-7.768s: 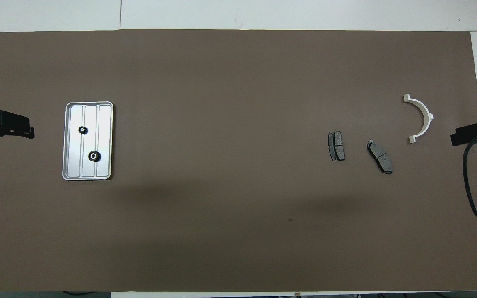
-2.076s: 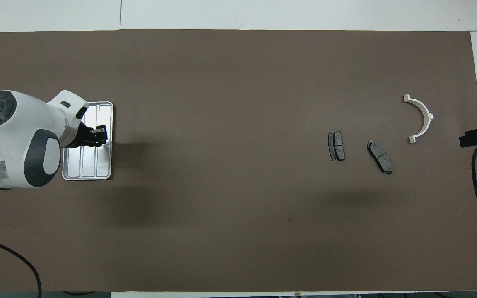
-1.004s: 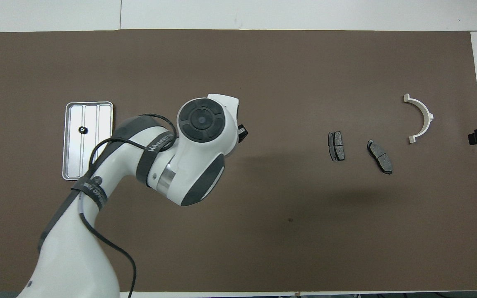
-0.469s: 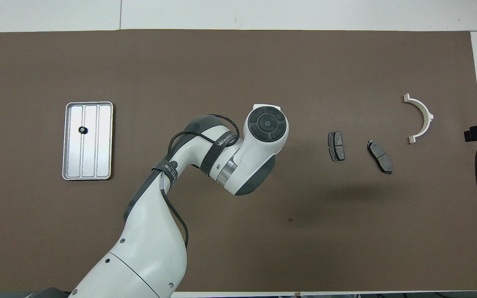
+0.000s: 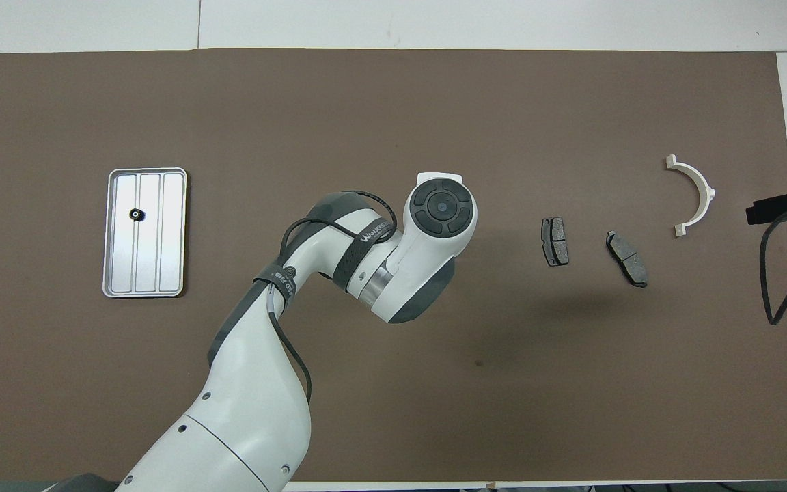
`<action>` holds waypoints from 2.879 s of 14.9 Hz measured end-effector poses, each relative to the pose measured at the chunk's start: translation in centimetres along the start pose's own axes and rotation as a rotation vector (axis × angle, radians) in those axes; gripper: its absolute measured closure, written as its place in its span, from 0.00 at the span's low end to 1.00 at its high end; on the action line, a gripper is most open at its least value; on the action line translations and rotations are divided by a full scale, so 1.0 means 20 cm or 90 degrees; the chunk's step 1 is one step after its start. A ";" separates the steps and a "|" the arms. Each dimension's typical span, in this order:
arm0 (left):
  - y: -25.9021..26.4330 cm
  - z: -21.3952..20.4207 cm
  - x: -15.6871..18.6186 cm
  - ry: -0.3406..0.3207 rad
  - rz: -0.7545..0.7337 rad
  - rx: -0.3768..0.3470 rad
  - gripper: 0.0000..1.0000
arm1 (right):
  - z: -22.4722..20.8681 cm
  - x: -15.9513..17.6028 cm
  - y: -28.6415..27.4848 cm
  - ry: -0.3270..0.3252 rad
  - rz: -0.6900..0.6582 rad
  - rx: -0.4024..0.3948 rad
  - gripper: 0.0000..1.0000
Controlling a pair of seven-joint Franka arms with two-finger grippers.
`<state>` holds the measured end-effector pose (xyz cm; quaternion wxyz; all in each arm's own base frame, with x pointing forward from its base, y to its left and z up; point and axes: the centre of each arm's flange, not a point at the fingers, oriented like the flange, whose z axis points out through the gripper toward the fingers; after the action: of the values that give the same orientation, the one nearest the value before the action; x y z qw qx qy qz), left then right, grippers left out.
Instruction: Place bearing gear from tray to pile
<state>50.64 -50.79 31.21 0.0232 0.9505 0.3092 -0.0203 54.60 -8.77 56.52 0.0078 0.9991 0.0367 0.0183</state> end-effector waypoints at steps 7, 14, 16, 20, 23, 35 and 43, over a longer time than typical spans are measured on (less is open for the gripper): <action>-0.01 0.03 0.00 0.001 -0.010 0.001 0.66 | 0.05 0.05 -0.02 0.006 -0.007 -0.001 0.00; -0.03 0.08 0.00 0.003 -0.010 -0.005 0.66 | 0.14 0.10 -0.01 0.010 -0.008 -0.001 0.00; -0.02 0.08 0.00 0.004 -0.010 -0.008 0.58 | 0.17 0.14 -0.02 0.020 -0.011 -0.003 0.00; -0.02 0.06 0.01 0.006 -0.014 -0.003 0.17 | 0.20 0.25 -0.03 0.030 -0.018 -0.005 0.00; -0.02 -0.05 0.11 0.020 -0.030 -0.014 0.00 | 0.28 0.31 -0.02 0.021 -0.018 -0.002 0.00; -0.59 -0.63 1.29 0.060 0.066 -0.034 0.00 | 0.70 0.57 -1.12 0.015 0.057 0.005 0.00; -0.98 -0.69 1.74 0.080 0.194 -0.027 0.00 | 0.75 0.39 -1.89 0.010 0.081 0.013 0.00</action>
<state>67.61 -13.67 42.61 0.0264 0.9852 0.1623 0.0492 60.09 29.19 41.10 -0.0037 0.9993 -0.0267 0.0263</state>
